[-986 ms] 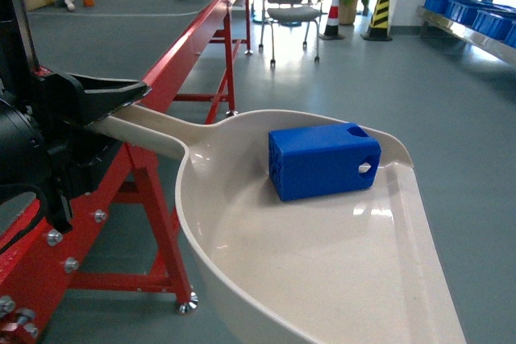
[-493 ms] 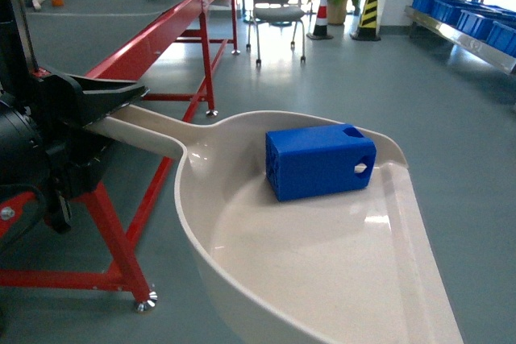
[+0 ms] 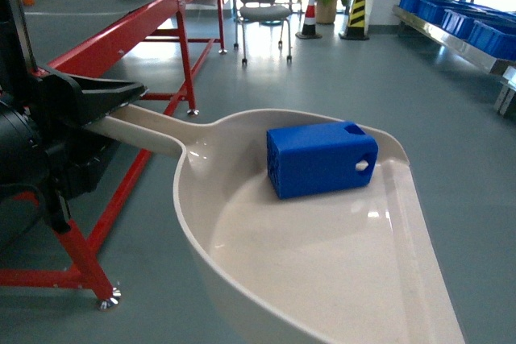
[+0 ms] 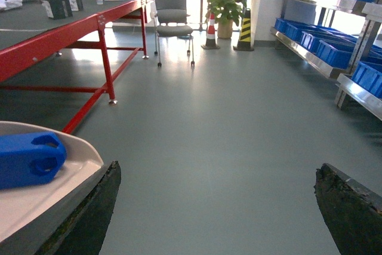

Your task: Place part in tray to right shelf

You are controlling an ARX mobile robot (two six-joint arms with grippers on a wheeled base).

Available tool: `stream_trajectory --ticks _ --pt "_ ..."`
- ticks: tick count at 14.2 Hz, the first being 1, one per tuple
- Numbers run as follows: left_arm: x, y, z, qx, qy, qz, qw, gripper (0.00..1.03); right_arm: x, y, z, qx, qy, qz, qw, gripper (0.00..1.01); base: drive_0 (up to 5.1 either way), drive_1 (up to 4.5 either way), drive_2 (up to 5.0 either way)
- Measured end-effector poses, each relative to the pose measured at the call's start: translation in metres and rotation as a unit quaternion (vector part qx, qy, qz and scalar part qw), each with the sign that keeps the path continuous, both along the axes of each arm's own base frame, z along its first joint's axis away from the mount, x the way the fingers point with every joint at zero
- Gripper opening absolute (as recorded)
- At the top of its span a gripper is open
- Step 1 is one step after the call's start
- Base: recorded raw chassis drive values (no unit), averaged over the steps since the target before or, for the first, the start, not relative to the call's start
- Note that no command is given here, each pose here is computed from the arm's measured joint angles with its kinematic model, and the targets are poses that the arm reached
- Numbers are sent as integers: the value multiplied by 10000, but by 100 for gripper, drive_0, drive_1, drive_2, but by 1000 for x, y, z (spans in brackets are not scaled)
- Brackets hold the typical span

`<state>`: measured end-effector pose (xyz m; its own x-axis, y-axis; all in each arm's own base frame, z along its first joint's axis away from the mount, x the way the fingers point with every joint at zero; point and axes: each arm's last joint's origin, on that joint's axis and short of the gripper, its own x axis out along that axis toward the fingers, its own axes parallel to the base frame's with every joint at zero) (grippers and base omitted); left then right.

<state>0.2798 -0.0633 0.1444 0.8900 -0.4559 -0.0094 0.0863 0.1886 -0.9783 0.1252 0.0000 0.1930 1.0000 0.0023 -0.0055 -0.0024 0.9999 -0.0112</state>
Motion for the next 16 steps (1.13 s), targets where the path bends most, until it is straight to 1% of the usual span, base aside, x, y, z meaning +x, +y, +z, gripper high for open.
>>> stream_trajectory --ticks 2,4,6,8,10,11,12,16 --pt "0 0 -1 12 43 2 10000 14 0 0 0 0 -4 0 10000 98 498 -248 -248" --pt "0 0 0 21 -15 4 10000 14 0 0 0 0 8 0 10000 98 489 -256 -256" --pt "0 -1 1 7 -69 -29 10000 14 0 0 0 0 0 0 10000 98 485 -261 -261" --pt "0 -1 0 19 -14 -63 10000 14 0 0 0 0 -8 2 10000 98 492 -254 -254" --pt "0 -1 1 2 -26 -38 10000 14 0 0 0 0 2 -21 10000 98 0 0 0" --pt "-2 -6 1 -4 -23 -210 9998 14 0 0 0 0 -15 -27 10000 98 0 0 0" --pt "-1 -1 0 8 -16 -61 10000 14 0 0 0 0 -23 -25 10000 98 1 418 -415" --pt "-1 -1 0 9 -19 -63 10000 14 0 0 0 0 6 -23 10000 98 -11 405 -426"
